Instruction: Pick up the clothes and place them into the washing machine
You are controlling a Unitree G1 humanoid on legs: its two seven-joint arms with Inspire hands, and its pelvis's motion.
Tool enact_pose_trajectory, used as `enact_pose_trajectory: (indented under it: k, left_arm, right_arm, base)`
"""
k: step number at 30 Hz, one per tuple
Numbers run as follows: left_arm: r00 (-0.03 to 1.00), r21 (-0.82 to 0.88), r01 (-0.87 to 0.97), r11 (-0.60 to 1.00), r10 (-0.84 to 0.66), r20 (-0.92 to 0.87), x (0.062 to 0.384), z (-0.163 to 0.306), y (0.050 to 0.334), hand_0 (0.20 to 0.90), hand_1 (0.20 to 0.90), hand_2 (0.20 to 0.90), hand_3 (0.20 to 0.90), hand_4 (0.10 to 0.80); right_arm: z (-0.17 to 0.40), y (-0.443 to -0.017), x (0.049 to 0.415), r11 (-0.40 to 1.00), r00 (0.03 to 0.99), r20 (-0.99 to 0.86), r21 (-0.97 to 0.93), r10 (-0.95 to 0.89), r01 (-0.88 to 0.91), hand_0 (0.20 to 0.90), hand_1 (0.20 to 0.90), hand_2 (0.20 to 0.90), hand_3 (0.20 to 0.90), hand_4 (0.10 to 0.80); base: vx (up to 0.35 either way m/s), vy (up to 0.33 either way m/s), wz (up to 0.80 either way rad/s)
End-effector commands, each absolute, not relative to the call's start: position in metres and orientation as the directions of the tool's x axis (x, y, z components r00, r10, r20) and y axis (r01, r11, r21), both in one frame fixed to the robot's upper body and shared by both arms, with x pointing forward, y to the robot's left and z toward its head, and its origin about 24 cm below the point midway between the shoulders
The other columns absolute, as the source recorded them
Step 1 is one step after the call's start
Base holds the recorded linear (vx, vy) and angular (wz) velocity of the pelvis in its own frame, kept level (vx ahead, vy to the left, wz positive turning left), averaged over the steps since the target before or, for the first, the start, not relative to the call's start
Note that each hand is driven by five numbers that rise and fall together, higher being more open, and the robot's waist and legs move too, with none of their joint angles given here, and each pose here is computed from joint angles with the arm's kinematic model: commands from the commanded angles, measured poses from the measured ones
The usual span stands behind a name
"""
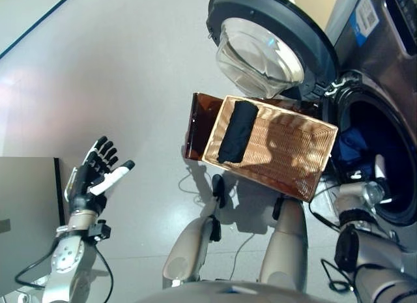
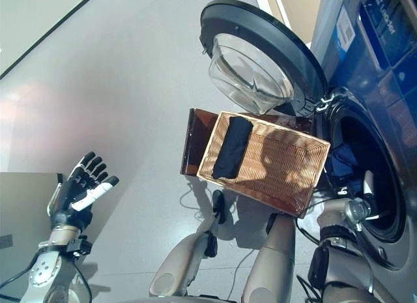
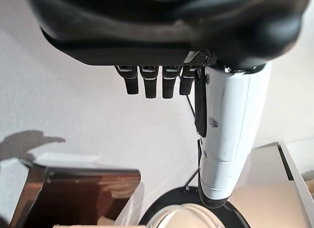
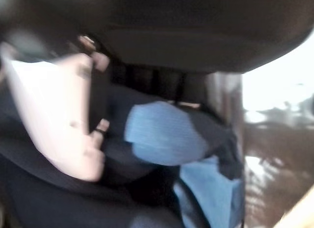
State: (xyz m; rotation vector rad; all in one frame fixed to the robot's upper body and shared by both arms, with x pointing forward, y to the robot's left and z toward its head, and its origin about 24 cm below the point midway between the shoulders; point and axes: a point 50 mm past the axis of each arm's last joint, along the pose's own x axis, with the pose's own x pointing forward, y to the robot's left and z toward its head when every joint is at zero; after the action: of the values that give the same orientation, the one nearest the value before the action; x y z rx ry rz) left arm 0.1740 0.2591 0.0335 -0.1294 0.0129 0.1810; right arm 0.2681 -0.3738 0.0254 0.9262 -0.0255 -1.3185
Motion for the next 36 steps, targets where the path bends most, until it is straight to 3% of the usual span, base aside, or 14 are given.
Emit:
enact_pose_trajectory:
  k: [1, 7, 19, 28, 36]
  left_arm:
    - [0.957, -0.137, -0.217, 0.966, 0.239, 0.166, 0.179, 0.064, 0.273, 0.900, 0.900, 0.900, 0.900, 0.800]
    - [0.963, -0.134, -0.181, 0.974, 0.203, 0.175, 0.181, 0.066, 0.270, 0.900, 0.900, 0.900, 0.900, 0.800]
    - [0.959, -0.119, -0.173, 0.978, 0.194, 0.206, 0.180, 0.075, 0.274, 0.900, 0.900, 0.900, 0.900, 0.800]
    - [0.959, -0.131, -0.159, 0.979, 0.185, 0.213, 0.181, 0.076, 0.272, 0.900, 0.900, 0.900, 0.900, 0.800]
    - [0.954, -0.118, -0.183, 0.976, 0.206, 0.216, 0.179, 0.077, 0.277, 0.900, 0.900, 0.900, 0.900, 0.800]
  right_arm:
    - [0.060, -0.398, 0.267, -0.096, 0.248, -0.371, 0.702, -0.895, 0.706, 0.200, 0.200, 0.200, 0.200, 0.300]
    - [0.091, -0.418, 0.264, -0.175, 0.174, -0.350, 0.766, -0.920, 0.619, 0.200, 0.200, 0.200, 0.200, 0.300]
    - [0.163, -0.463, 0.230, -0.171, -0.008, -0.195, 0.840, -0.981, 0.516, 0.200, 0.200, 0.200, 0.200, 0.300]
    - [0.159, -0.465, 0.223, -0.216, -0.055, -0.216, 0.848, -0.975, 0.484, 0.200, 0.200, 0.200, 0.200, 0.300]
    - [0.159, -0.481, 0.192, -0.291, -0.185, -0.228, 0.819, -0.956, 0.494, 0.200, 0.200, 0.200, 0.200, 0.300]
  base:
    - [0.000, 0.000, 0.00]
    - [0.000, 0.000, 0.00]
    - [0.010, -0.003, 0.00]
    - [0.000, 0.000, 0.00]
    - [0.000, 0.000, 0.00]
